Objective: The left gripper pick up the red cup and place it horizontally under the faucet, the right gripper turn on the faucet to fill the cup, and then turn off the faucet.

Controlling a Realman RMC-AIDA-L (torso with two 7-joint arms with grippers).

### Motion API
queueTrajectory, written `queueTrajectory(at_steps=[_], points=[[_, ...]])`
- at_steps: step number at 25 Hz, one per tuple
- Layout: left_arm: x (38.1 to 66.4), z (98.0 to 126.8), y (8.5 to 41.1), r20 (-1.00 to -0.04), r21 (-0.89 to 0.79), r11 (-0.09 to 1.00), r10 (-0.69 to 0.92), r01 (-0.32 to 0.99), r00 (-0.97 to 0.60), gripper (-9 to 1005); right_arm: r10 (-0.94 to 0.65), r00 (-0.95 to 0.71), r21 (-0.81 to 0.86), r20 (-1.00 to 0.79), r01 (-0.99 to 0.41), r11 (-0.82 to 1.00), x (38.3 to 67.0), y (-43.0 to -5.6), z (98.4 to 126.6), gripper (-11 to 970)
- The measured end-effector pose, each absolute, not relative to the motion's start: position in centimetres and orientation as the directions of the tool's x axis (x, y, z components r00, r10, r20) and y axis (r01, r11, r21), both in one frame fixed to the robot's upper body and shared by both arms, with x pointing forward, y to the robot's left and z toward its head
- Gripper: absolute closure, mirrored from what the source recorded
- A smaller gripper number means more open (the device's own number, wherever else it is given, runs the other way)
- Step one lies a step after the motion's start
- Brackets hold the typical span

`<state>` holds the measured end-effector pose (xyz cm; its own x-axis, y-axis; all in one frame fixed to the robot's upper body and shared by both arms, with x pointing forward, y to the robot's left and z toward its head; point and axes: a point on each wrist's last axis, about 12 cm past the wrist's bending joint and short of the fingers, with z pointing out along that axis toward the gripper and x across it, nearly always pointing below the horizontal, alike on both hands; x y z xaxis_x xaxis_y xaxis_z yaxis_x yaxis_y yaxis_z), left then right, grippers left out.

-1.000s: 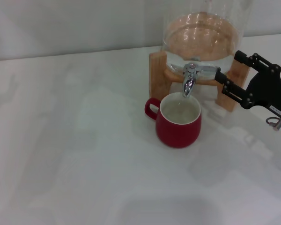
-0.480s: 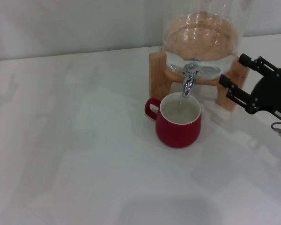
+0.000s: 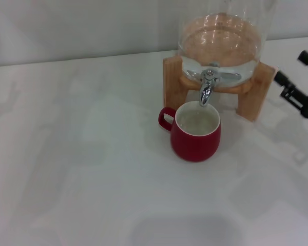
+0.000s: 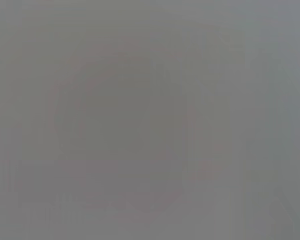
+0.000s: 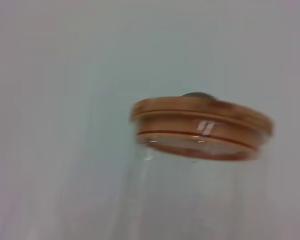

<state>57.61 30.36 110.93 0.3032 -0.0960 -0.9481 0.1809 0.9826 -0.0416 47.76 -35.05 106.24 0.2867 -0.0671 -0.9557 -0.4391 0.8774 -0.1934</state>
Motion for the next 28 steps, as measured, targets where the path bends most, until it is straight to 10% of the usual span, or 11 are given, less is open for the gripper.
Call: queueTrajectory(at_steps=[28], points=[[56.0,108.5,30.9,-0.942,-0.085,0.988,-0.121,0.125,0.314,160,-0.117,0.227,-0.126,-0.967,-0.026,0.992,51.1,-41.2,107.6,285]])
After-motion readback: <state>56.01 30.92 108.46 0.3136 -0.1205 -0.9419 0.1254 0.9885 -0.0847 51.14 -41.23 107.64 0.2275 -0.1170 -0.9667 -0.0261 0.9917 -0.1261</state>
